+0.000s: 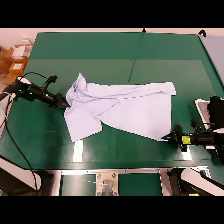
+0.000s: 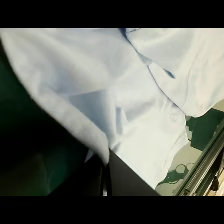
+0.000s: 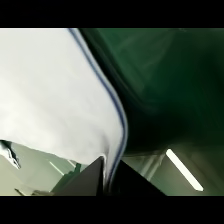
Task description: Fold the shirts.
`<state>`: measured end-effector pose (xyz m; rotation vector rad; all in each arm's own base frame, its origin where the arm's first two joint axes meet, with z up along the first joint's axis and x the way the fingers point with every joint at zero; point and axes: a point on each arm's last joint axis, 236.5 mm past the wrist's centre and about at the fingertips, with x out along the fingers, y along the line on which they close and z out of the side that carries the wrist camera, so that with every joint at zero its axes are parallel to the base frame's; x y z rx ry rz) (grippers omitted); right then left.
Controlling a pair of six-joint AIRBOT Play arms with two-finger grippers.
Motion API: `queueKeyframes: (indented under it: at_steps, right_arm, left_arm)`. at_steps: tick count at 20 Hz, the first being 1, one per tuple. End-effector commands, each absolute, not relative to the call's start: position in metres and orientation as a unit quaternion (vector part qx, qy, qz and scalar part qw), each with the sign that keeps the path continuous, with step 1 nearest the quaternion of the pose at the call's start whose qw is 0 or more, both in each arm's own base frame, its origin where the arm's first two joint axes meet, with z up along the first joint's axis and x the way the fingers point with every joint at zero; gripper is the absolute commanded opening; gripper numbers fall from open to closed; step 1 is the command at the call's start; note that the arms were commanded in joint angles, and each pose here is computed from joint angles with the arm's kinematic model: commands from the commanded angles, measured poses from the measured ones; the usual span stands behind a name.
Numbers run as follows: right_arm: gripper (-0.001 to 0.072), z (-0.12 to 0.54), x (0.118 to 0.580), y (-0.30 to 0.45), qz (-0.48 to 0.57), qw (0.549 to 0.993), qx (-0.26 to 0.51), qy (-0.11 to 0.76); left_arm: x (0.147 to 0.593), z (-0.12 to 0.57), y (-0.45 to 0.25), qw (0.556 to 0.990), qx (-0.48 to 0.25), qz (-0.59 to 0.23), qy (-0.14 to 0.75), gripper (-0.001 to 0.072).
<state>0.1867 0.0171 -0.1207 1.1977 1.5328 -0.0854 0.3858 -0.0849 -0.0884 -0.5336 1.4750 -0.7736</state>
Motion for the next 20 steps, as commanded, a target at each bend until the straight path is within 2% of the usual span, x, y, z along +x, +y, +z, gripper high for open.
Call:
queueKeyframes:
  at_steps: [1,3,5,7,10,13,15,17,20]
  right_arm:
    - [0.0041,-0.118,0.217,-0.004,-0.036,0.618,0.487,0.616]
    - [0.0015,-0.099,0.243,-0.007,-0.013,0.642,0.497,0.584]
    - [0.0015,-0.047,0.289,0.004,0.072,0.674,0.527,0.513]
    - [0.0015,0.046,0.333,0.015,0.185,0.715,0.533,0.412]
    - [0.0015,0.222,0.363,0.018,0.299,0.796,0.472,0.231]
    - [0.0016,0.409,0.327,0.031,0.372,0.858,0.353,0.040]
    - [0.0015,0.500,0.284,0.047,0.379,0.886,0.260,-0.060]
    - [0.0015,0.557,0.244,0.066,0.357,0.910,0.168,-0.127]
    - [0.0015,0.603,0.204,0.091,0.312,0.926,0.079,-0.196]
  left_arm:
    - [0.385,-0.088,-0.085,0.639,-0.235,-0.341,0.648,0.0024]
    - [0.386,-0.079,-0.090,0.640,-0.243,-0.349,0.640,0.0023]
    - [0.393,-0.042,-0.099,0.648,-0.253,-0.377,0.612,0.0022]
    - [0.404,0.028,-0.113,0.673,-0.258,-0.423,0.550,0.0022]
    - [0.403,0.199,-0.140,0.742,-0.233,-0.508,0.371,0.0023]
    - [0.339,0.389,-0.165,0.799,-0.142,-0.569,0.131,0.0023]
    - [0.279,0.492,-0.173,0.841,-0.053,-0.538,-0.028,0.0023]
    - [0.207,0.568,-0.177,0.860,0.001,-0.486,-0.157,0.0023]
    - [0.128,0.619,-0.173,0.876,0.065,-0.397,-0.266,0.0023]
